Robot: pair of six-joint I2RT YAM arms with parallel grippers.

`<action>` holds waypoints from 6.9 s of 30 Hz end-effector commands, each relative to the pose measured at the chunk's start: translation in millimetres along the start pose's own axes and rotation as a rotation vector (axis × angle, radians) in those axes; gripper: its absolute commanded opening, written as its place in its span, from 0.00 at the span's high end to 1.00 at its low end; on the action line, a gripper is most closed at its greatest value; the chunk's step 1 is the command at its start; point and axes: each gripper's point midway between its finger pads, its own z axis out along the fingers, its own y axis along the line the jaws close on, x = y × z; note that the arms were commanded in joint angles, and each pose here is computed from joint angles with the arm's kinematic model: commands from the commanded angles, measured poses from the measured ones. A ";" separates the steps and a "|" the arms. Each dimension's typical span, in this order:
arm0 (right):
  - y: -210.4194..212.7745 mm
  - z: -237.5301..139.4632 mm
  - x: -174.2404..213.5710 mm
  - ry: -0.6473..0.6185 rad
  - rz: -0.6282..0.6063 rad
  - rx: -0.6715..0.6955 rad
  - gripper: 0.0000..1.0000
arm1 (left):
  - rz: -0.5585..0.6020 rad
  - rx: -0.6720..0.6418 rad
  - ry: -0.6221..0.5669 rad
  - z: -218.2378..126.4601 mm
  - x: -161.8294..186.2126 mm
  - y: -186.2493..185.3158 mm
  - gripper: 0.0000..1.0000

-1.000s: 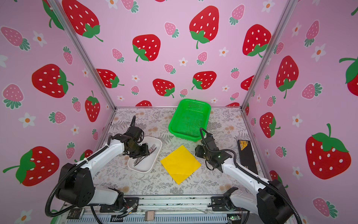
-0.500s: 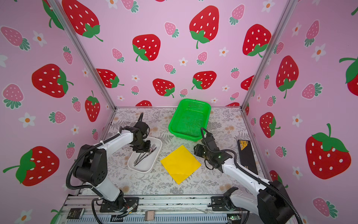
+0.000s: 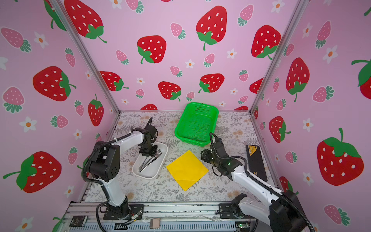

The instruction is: Place the utensils on the paper napkin and roll it up

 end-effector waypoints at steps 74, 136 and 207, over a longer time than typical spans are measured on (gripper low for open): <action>-19.6 2.8 16.0 0.039 0.041 0.054 0.44 | -0.275 0.039 -0.177 16.5 37.7 18.1 0.69; -21.2 3.4 19.1 0.050 0.062 0.058 0.44 | -0.254 -0.023 0.056 31.8 69.0 -0.9 1.00; -47.5 -16.2 33.6 0.004 0.102 0.073 0.42 | -0.088 0.363 -0.046 -0.5 27.7 -279.4 0.99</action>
